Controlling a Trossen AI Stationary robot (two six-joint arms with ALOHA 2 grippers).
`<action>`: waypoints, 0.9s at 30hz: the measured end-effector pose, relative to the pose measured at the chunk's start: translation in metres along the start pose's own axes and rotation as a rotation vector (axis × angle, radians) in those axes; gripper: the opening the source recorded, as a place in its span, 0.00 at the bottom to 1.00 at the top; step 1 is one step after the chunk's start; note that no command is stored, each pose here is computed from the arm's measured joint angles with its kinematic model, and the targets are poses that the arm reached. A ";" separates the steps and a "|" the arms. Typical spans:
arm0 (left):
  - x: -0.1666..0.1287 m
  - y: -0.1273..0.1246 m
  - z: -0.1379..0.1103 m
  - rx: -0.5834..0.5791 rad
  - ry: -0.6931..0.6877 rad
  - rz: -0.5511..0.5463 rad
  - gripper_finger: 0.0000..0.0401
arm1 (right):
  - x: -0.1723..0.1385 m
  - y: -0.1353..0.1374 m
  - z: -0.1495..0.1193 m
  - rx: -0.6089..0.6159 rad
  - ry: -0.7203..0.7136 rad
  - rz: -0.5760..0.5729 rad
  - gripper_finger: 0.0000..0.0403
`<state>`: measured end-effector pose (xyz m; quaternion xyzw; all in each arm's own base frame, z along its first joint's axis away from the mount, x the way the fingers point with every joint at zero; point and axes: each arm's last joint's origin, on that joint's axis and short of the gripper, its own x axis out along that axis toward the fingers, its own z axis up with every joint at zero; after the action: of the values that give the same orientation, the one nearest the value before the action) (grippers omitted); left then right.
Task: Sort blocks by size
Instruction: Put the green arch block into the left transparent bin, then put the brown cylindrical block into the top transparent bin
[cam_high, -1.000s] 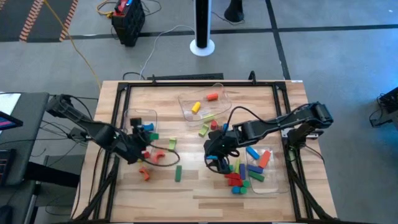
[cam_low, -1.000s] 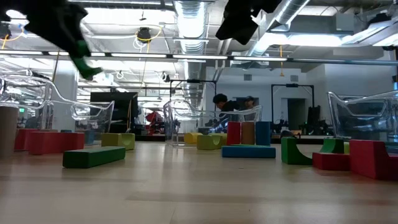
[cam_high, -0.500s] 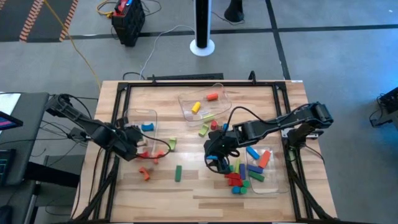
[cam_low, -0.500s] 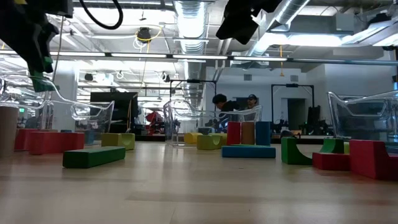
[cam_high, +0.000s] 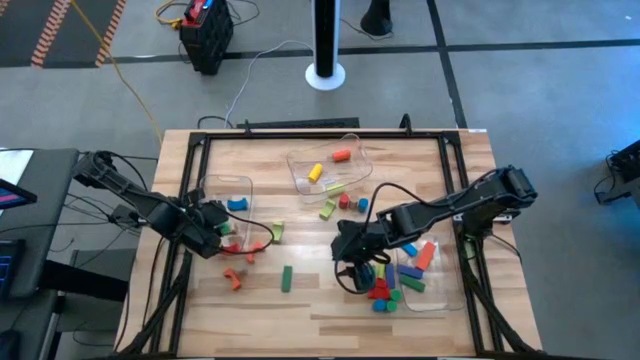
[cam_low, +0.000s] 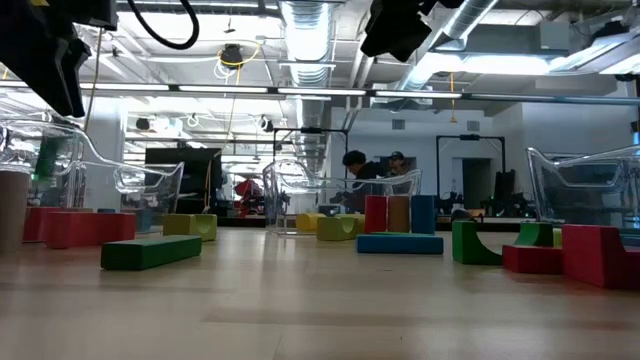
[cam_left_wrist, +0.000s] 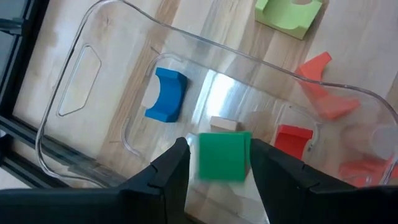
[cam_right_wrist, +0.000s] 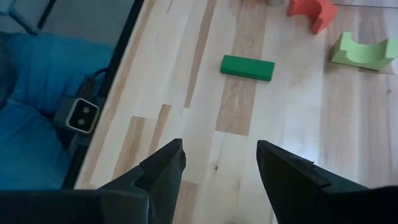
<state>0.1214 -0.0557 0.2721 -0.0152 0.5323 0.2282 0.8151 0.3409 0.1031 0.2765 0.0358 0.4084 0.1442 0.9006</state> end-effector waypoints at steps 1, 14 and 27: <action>0.000 0.000 0.000 0.000 0.000 0.000 0.41 | 0.000 0.002 0.000 -0.003 0.002 0.000 0.58; 0.000 -0.001 0.001 -0.008 -0.020 -0.005 0.41 | 0.000 0.003 -0.001 -0.007 0.001 -0.001 0.58; -0.001 -0.011 0.011 0.044 -0.124 -0.087 0.41 | 0.000 0.003 -0.001 -0.008 0.001 -0.001 0.58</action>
<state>0.1351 -0.0630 0.2754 -0.0064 0.4848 0.1811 0.8557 0.3400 0.1062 0.2763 0.0321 0.4085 0.1455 0.9005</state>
